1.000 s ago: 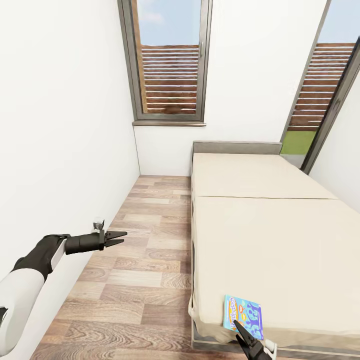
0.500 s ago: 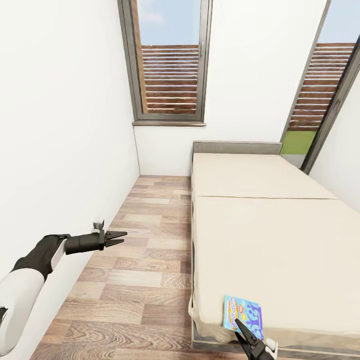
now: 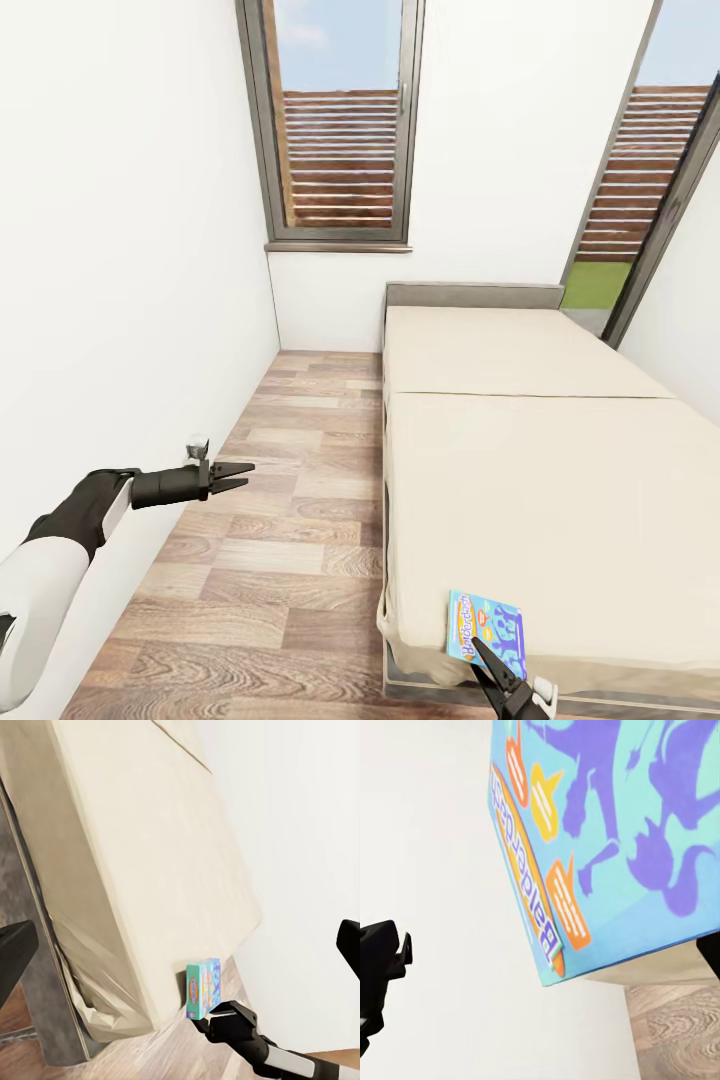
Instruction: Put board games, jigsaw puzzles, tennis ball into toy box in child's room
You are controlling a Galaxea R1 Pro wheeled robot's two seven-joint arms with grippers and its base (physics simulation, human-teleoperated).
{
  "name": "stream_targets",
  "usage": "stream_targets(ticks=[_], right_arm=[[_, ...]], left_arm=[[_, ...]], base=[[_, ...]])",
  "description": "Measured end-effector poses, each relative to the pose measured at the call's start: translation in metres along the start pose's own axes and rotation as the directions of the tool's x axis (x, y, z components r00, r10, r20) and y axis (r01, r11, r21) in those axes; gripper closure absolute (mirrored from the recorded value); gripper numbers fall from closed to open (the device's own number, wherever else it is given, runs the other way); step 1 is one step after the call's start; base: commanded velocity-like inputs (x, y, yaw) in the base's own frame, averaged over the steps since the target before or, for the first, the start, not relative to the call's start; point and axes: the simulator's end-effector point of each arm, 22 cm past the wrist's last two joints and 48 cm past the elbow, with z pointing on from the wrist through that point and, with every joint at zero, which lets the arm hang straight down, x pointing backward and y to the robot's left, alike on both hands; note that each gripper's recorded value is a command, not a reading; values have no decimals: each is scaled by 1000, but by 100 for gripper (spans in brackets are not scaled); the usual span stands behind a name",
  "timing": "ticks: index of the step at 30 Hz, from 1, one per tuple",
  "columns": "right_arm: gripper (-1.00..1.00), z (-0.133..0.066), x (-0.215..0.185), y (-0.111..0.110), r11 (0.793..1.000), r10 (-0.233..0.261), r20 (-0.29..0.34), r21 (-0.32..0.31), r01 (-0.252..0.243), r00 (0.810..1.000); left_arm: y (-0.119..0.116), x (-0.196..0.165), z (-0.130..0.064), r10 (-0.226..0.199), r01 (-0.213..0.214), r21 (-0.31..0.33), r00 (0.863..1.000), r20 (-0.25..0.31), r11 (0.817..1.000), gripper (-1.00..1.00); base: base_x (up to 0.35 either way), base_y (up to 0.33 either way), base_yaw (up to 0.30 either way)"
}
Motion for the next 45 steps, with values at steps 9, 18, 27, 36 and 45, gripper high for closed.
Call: stream_targets(ticks=[9,18,27,36,45], right_arm=[[-100,-1,-1,-1,1000,1,4,1,-1,1000],[-100,-2,-3,1,1000,-8,-1,-1,8,1000],[-100,0,-4,6,1000,-18,-11,-15,18,1000],[-100,6,-21,17,998,-52,28,-44,53,998],[-100,6,-21,17,998,-53,29,-44,54,998]], left_arm=[[0,0,-1,0,0,0,1000,1,1000,-100],[0,0,0,0,0,1,1000,1,1000,-100],[0,0,0,0,0,0,1000,1,1000,-100],[0,0,1,0,0,1,1000,1,1000,-100],[0,0,1,0,0,1,1000,0,1000,-100]], base=[[0,0,0],[0,0,0],[0,-91,0],[0,-28,0],[0,-63,0]])
